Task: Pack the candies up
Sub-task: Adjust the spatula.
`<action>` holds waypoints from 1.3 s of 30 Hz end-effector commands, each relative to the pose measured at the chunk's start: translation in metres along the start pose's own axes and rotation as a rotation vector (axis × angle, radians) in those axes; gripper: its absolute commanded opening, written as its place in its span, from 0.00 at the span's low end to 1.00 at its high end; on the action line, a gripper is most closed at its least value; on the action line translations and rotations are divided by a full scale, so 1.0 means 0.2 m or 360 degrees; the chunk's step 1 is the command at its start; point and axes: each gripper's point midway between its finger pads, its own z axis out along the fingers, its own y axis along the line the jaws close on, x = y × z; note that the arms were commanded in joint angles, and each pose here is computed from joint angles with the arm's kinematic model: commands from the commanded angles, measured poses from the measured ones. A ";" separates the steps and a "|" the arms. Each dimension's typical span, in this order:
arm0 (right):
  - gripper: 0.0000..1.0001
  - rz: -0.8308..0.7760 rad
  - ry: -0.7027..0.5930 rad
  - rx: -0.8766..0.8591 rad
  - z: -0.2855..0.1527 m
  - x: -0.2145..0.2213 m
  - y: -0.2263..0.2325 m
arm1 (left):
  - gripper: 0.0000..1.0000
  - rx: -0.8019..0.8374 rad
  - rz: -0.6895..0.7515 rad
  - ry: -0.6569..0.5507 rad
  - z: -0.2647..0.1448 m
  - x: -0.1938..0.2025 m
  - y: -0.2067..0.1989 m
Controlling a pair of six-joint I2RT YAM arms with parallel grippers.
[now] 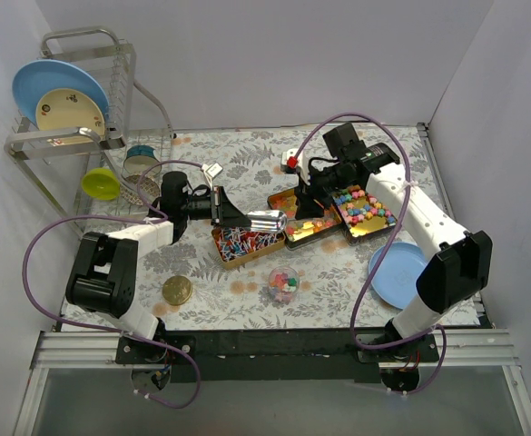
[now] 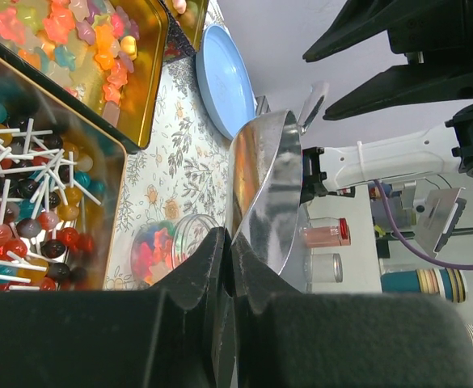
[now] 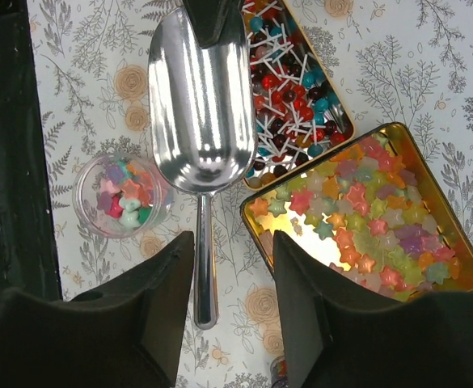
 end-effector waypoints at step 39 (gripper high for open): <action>0.29 -0.0067 0.0002 -0.0031 0.10 0.01 -0.03 | 0.00 0.0025 0.0018 -0.0060 -0.05 -0.03 -0.04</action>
